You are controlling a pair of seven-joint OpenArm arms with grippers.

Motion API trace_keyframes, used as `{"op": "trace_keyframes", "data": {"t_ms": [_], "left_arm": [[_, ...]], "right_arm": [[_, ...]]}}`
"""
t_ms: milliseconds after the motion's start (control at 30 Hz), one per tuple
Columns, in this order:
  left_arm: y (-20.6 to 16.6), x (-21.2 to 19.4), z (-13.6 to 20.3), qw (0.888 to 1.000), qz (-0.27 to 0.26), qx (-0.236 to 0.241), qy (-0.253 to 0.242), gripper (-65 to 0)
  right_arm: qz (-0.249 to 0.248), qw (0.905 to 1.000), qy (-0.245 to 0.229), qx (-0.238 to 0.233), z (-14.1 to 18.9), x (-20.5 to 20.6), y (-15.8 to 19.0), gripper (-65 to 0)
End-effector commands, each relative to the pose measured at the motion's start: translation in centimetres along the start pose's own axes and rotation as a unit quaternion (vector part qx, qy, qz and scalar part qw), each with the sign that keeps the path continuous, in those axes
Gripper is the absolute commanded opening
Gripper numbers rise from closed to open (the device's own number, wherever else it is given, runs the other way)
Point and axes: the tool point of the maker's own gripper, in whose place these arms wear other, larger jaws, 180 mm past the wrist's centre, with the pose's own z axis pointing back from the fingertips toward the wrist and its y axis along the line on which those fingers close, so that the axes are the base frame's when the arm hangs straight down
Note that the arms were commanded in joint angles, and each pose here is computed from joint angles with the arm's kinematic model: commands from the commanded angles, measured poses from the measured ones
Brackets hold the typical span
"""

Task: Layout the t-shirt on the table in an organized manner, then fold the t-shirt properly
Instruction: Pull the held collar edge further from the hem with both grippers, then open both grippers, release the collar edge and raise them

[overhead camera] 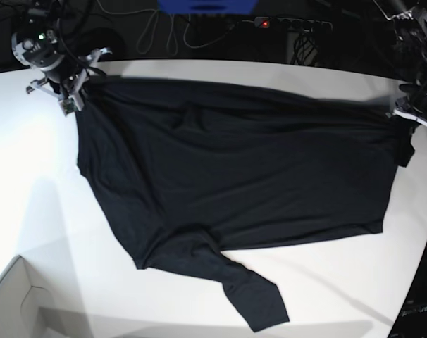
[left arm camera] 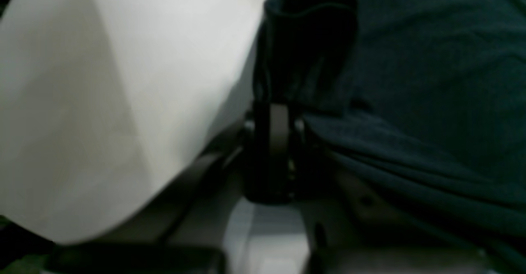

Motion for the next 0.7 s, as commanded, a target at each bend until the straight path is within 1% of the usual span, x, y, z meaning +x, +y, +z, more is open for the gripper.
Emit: {"op": "trace_keyframes", "data": {"t_ms": [0,133,267,667], "left_arm": [[0.4,1.9,0.6,1.0,-0.012,0.002,-0.028,-64.9],[0.5,1.8,0.8,1.0,-0.017,0.003,-0.026,-64.9],[0.6,1.4,1.0,1.0,-0.019,0.005,-0.022,-64.9],[1.3,1.1,1.2,1.0,-0.024,0.011,-0.013,-64.9]], "right_arm": [[0.01,0.9999,-0.008,-0.006,0.6,0.4,-0.2,-65.0],[0.023,0.9994,0.007,0.023,1.0,-0.8,2.2,-65.0],[0.029,0.9986,0.015,0.042,1.1,-1.5,3.7,-65.0],[0.03,0.9982,0.029,0.042,1.6,-2.6,3.7,-65.0]]}}
